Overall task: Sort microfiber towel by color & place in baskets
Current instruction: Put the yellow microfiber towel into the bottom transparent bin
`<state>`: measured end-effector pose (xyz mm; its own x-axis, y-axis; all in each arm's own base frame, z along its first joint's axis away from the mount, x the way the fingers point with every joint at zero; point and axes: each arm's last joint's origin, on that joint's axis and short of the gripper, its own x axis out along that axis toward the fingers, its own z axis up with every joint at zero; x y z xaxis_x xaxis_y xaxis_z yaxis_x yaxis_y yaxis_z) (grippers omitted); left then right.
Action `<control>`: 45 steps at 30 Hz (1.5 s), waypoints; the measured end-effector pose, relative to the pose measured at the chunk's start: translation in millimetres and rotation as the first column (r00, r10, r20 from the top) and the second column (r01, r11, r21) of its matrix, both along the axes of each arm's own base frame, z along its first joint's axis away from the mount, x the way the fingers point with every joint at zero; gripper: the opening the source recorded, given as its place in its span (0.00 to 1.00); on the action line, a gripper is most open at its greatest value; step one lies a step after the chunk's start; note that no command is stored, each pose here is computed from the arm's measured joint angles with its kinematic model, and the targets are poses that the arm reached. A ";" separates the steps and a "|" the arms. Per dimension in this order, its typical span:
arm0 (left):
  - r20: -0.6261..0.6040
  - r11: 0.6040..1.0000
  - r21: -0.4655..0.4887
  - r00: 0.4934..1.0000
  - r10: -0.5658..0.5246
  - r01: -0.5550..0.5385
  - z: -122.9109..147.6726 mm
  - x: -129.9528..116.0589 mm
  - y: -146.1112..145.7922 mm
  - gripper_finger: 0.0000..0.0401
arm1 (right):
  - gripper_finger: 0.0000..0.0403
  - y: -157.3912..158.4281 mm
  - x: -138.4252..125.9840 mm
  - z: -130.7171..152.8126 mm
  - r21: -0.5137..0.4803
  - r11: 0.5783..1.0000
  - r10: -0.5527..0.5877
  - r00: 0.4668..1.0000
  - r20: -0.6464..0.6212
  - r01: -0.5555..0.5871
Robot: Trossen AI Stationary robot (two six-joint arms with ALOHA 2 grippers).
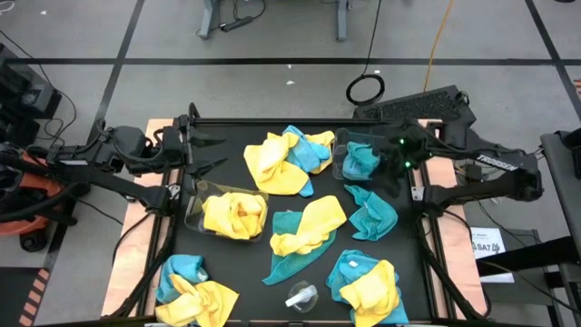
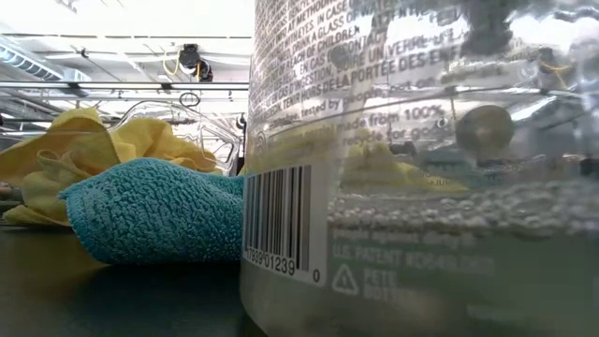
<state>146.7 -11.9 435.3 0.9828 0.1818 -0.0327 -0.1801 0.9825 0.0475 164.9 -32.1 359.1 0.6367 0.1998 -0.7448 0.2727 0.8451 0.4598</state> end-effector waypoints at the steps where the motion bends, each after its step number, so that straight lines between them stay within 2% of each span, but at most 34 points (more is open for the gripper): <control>1: 0.000 1.000 0.000 1.000 0.000 0.000 0.0 0.1 -0.1 0.55 | 0.45 5.2 1.5 0.6 0.016 0.999 0.029 1.000 0.008 -0.029; 10: -0.001 1.000 0.002 1.000 0.000 0.000 0.0 0.1 0.0 0.55 | 0.45 51.5 14.3 6.4 0.114 0.973 0.194 0.978 0.080 -0.203; 14: -0.001 1.000 0.002 1.000 0.000 0.000 0.0 0.1 0.0 0.55 | 0.45 74.3 24.2 1.9 0.152 0.950 0.265 0.962 0.059 -0.271; 19: 0.000 1.000 0.002 1.000 0.000 0.000 0.0 0.0 0.0 0.55 | 0.45 106.3 40.4 -15.6 0.161 0.925 0.355 0.934 -0.040 -0.344; 27: -0.001 1.000 0.002 1.000 0.000 0.000 0.0 0.1 0.0 0.55 | 0.45 159.6 57.8 -48.6 0.157 0.873 0.484 0.858 -0.173 -0.461; 38: 0.000 1.000 0.000 1.000 0.000 0.000 0.0 0.0 0.0 0.55 | 0.45 223.6 47.5 -81.3 0.211 0.838 0.546 0.775 -0.319 -0.504; 45: 0.000 1.000 0.000 1.000 0.000 0.000 0.0 0.1 0.0 0.55 | 0.45 249.1 41.5 -97.4 0.141 0.863 0.502 0.789 -0.354 -0.485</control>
